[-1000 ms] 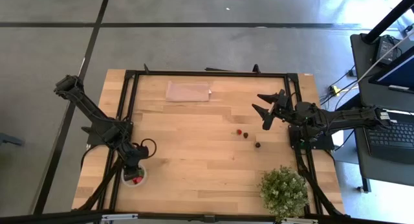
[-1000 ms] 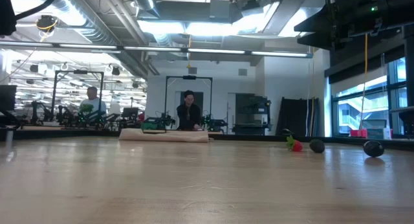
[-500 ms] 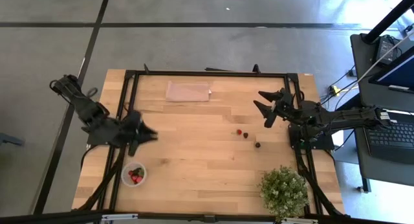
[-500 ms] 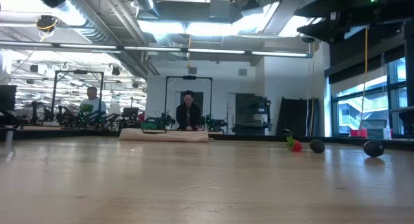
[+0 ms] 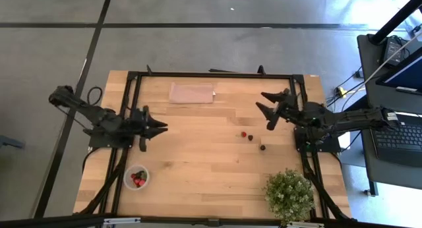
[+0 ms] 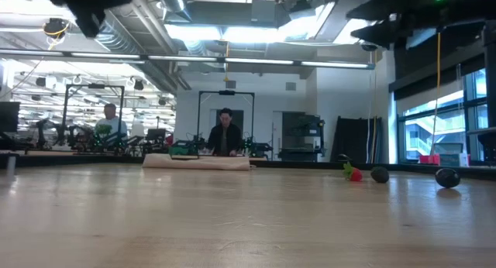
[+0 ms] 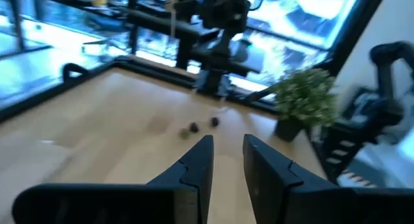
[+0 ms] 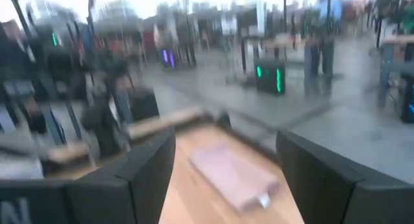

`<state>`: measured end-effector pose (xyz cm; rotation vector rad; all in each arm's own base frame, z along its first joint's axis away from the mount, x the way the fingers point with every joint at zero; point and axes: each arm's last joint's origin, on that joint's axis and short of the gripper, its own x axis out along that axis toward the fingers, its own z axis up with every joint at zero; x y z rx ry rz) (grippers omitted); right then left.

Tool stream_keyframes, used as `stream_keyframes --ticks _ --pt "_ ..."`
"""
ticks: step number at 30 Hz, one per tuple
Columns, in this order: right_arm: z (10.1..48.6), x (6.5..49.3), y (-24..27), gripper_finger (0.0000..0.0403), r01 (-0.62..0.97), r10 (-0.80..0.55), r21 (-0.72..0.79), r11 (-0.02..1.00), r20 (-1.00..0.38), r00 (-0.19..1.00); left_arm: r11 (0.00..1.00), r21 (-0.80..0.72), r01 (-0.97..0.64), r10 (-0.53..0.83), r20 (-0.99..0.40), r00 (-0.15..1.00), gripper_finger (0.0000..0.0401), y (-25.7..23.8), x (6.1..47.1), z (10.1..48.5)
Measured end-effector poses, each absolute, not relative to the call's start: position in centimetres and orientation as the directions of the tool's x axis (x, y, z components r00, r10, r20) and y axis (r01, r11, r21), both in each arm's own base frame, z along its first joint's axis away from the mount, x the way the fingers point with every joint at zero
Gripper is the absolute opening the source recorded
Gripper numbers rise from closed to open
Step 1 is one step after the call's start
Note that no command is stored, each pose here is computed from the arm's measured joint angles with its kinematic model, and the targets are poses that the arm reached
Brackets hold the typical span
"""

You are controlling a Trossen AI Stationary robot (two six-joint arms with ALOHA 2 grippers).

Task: Pick and placing Produce into tupperware
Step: Put the strawberry into the transparent bin

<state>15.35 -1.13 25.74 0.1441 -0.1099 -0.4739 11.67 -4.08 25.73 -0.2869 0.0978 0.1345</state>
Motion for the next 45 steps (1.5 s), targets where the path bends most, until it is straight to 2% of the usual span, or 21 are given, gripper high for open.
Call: stream_keyframes --ticks 6,9,13,17,20,24,32,45 --pt "26.6 18.8 -0.9 0.0269 0.421 -0.394 0.039 0.906 -0.281 0.875 0.927 -0.367 -0.079 0.076 -0.023 0.997 0.0066 -2.9 12.7 22.0" --pt "27.0 20.6 -0.8 0.0269 0.399 -0.37 -0.038 0.916 -0.466 0.804 0.923 -0.374 -0.092 0.093 -0.017 0.996 0.006 -2.2 13.1 21.0" --pt "27.7 22.6 -0.7 0.0269 0.383 -0.368 -0.116 0.916 -0.619 0.694 0.917 -0.374 -0.14 0.144 -0.019 0.989 0.0053 -1.5 13.5 20.6" --pt "27.8 24.6 -0.4 0.0269 0.341 -0.336 -0.136 0.93 -0.692 0.639 0.912 -0.372 -0.171 0.175 -0.024 0.984 0.0045 -1.1 13.5 20.5" --pt "26.5 25.5 -0.1 0.0269 0.237 -0.255 -0.138 0.962 -0.77 0.585 0.909 -0.372 -0.186 0.191 -0.024 0.981 0.0039 -0.8 13.5 20.5" --pt "23.9 25.9 0.1 0.0269 0.177 -0.183 -0.108 0.978 -0.852 0.491 0.908 -0.368 -0.198 0.204 -0.024 0.979 0.0031 -0.7 13.6 20.5" --pt "20.3 26.7 0.3 0.0269 0.048 -0.108 -0.097 0.994 -0.908 0.405 0.928 -0.308 -0.208 0.209 -0.029 0.977 0.002 -0.6 13.6 20.5" --pt "14.3 28.8 -0.8 0.0269 0.044 -0.005 0.005 0.999 -0.973 0.232 0.929 -0.304 -0.211 0.21 -0.035 0.977 0.0019 -0.6 13.6 20.4"
